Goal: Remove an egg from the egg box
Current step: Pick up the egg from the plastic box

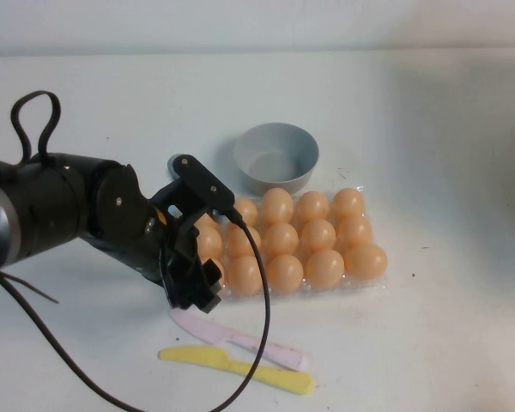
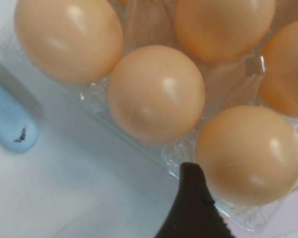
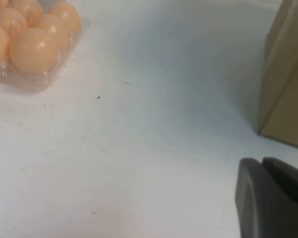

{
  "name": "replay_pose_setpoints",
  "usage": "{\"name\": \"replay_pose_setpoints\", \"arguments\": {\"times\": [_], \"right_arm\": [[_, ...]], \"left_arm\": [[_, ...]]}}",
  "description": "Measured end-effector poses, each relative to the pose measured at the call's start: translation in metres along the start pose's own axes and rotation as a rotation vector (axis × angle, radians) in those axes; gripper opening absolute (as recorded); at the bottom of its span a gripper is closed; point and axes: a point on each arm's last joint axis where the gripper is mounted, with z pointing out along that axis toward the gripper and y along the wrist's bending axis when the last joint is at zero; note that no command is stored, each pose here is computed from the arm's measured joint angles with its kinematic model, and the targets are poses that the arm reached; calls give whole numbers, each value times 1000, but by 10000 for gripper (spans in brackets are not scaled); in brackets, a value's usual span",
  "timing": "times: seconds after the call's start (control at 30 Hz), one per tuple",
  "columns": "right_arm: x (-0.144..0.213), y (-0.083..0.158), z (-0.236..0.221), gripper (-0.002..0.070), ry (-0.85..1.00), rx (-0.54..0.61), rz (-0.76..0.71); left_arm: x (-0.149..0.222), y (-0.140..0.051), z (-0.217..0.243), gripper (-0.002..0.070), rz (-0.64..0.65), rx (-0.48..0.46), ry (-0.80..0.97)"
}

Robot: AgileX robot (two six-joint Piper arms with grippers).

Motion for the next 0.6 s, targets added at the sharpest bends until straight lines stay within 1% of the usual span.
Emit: {"name": "replay_pose_setpoints", "arguments": {"times": [0.23,0.5,0.6], "right_arm": [[0,0,0,-18,0,0,0],[0,0,0,-18,0,0,0],[0,0,0,-18,0,0,0]], "left_arm": [[1,0,9,433,-3,6,20],[-2,2,10,433,-4,-10,-11],[-2,2,10,415,-4,-11,-13]]}}
